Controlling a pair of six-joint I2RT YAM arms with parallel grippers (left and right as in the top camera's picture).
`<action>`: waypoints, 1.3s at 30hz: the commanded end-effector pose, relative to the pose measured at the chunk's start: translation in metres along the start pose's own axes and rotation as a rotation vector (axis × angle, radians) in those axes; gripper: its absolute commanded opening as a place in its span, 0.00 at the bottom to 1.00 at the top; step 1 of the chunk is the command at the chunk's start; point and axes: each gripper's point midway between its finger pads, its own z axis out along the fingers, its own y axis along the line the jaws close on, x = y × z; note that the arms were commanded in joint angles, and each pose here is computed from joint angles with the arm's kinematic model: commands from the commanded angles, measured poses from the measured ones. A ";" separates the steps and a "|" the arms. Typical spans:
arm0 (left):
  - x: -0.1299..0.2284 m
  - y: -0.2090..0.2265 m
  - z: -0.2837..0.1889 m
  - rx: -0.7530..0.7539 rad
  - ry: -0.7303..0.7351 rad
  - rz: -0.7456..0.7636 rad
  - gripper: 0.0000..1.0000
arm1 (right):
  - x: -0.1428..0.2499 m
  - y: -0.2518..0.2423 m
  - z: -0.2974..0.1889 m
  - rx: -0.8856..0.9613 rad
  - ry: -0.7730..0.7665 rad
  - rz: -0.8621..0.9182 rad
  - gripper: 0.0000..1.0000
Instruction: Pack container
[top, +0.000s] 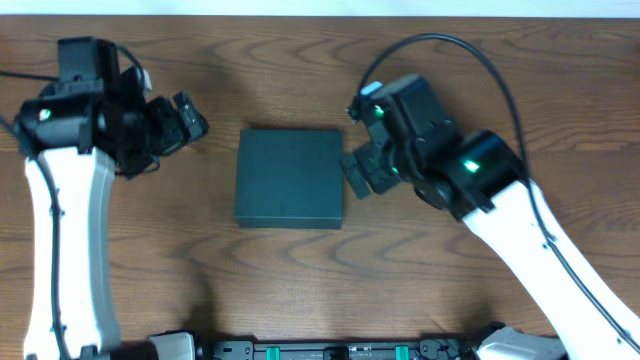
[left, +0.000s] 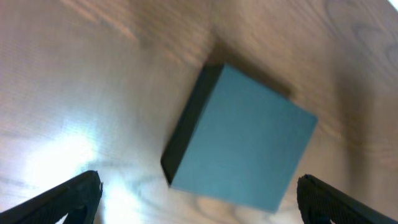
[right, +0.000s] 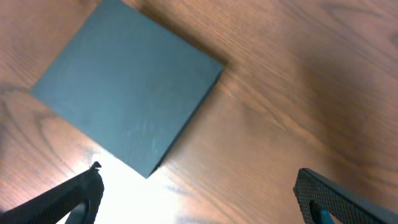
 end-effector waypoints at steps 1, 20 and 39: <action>0.016 -0.006 -0.026 0.038 -0.010 -0.008 0.99 | 0.005 -0.001 -0.025 0.007 -0.025 -0.018 0.99; 0.109 -0.005 -0.096 0.188 -0.291 0.282 0.99 | 0.109 0.013 -0.127 -0.097 -0.434 -0.197 0.99; 0.169 0.021 -0.094 0.242 -0.425 0.300 0.99 | 0.151 0.004 -0.145 -0.063 -0.575 -0.151 0.99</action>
